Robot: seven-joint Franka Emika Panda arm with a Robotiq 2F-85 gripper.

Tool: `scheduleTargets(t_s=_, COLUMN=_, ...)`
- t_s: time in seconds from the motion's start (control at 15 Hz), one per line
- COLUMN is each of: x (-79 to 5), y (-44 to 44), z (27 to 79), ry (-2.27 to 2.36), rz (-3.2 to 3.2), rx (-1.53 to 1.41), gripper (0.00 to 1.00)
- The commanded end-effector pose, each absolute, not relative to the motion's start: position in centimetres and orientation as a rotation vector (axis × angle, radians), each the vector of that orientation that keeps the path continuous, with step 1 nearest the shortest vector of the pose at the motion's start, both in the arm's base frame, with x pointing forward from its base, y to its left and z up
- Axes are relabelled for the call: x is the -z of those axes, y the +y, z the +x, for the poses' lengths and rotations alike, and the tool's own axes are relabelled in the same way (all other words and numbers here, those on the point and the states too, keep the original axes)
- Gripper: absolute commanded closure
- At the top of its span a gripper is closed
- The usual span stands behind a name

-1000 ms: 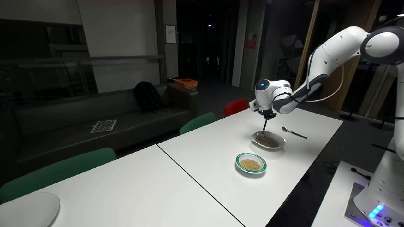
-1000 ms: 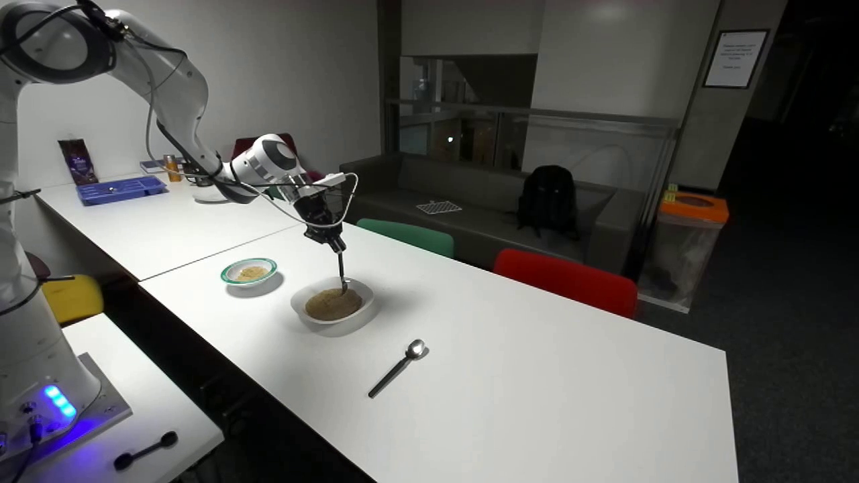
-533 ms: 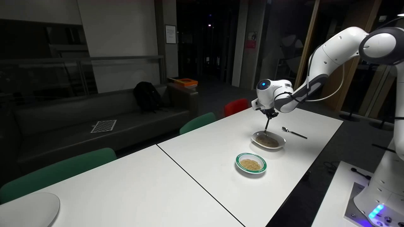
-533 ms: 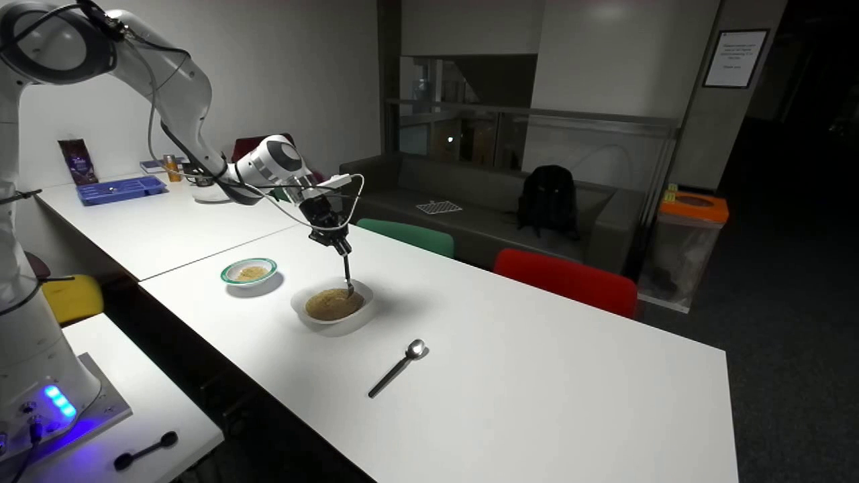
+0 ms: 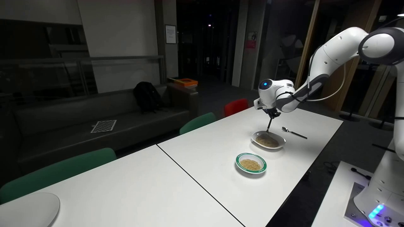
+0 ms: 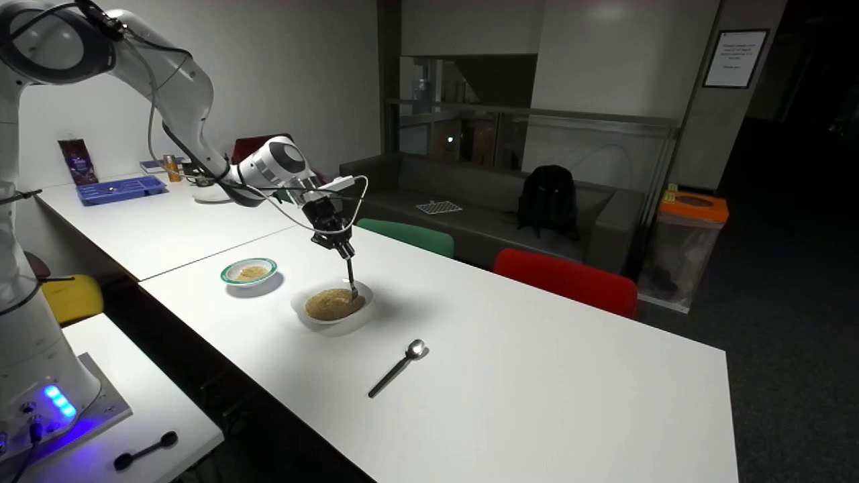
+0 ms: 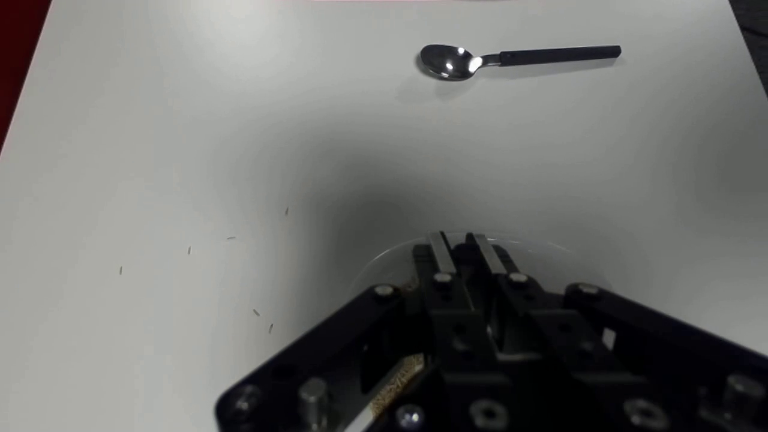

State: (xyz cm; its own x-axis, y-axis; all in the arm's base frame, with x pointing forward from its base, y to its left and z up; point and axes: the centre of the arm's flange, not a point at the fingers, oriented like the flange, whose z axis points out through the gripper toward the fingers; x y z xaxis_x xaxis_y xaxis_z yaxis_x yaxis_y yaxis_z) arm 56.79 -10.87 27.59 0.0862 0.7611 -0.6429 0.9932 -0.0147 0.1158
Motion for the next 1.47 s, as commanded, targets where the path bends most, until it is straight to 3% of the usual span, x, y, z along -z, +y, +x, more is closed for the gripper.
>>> scheduleTargets(t_s=0.0, x=-28.1, y=-11.8, z=55.3, ry=1.673, rz=1.858, rx=0.553, gripper=0.97)
scheduleTargets(t_s=1.4, x=-28.0, y=-12.0, z=50.0, ry=1.618, rz=1.972, rx=0.555, gripper=0.97)
